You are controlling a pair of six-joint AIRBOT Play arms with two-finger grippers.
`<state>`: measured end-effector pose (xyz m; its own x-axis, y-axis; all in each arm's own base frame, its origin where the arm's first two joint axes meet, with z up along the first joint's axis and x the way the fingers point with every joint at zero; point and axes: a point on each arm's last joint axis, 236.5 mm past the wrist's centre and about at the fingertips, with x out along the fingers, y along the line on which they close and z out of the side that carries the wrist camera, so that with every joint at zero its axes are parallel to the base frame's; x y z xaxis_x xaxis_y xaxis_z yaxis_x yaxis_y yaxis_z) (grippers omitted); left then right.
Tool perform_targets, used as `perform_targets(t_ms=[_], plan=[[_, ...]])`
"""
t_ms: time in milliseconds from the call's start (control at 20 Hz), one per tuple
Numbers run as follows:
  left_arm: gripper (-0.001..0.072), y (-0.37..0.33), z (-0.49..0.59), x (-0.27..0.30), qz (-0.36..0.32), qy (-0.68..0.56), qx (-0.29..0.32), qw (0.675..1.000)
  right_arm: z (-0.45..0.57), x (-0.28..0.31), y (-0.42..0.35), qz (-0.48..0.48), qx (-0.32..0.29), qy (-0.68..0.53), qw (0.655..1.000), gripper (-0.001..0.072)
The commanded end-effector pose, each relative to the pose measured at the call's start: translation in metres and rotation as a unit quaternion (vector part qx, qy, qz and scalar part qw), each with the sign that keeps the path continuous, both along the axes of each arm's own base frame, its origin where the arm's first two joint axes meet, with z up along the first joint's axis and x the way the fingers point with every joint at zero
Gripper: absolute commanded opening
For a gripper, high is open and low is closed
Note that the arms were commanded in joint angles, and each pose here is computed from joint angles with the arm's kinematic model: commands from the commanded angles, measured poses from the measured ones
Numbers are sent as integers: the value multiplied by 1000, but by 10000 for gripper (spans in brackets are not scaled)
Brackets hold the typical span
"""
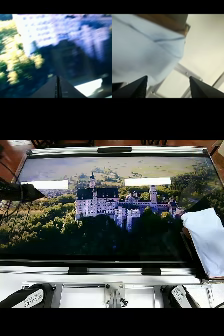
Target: Fold the shirts.
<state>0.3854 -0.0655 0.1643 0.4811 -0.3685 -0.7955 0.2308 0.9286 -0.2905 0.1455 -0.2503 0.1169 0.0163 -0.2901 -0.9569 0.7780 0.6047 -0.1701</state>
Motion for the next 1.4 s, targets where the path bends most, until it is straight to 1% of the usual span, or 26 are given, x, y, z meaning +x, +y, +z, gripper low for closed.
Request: perform_targets(t_ms=[0, 50, 100, 150, 200, 300, 350, 400, 500, 600, 800, 1050, 1350], plan=[[28, 30, -38, 3, -1, 41, 154, 987, 130, 133, 16, 113, -92, -284, 948, 627], [28, 35, -48, 5, -1, 58, 192, 980, 172, 178, 52, 174, -96, -369, 908, 627], [29, 39, -56, 7, 4, 74, 216, 974, 197, 209, 92, 231, -93, -415, 875, 627], [34, 38, -62, 10, 17, 84, 225, 971, 202, 229, 132, 283, -84, -426, 855, 627], [145, 35, -68, 12, 30, 94, 218, 971, 187, 244, 176, 337, -63, -401, 850, 626], [649, 33, -76, 13, 73, 111, 197, 971, 121, 252, 247, 388, -4, -288, 875, 627], [695, 33, -77, 12, 86, 116, 192, 971, 84, 254, 277, 405, 25, -227, 885, 627], [695, 33, -78, 9, 89, 122, 191, 970, 53, 255, 306, 426, 58, -183, 884, 627], [694, 28, -81, 1, 79, 135, 185, 970, 2, 257, 360, 458, 130, -122, 871, 627], [695, 26, -95, -17, 69, 151, 188, 968, -28, 258, 383, 469, 159, -89, 864, 627], [694, 28, -114, -35, 62, 146, 191, 969, -48, 258, 399, 481, 165, -67, 859, 627], [694, 21, -111, -19, 63, 113, 177, 976, -48, 258, 398, 481, 164, -67, 859, 627], [694, 22, -113, -27, 61, 130, 181, 973, -48, 258, 398, 481, 164, -67, 859, 627]])
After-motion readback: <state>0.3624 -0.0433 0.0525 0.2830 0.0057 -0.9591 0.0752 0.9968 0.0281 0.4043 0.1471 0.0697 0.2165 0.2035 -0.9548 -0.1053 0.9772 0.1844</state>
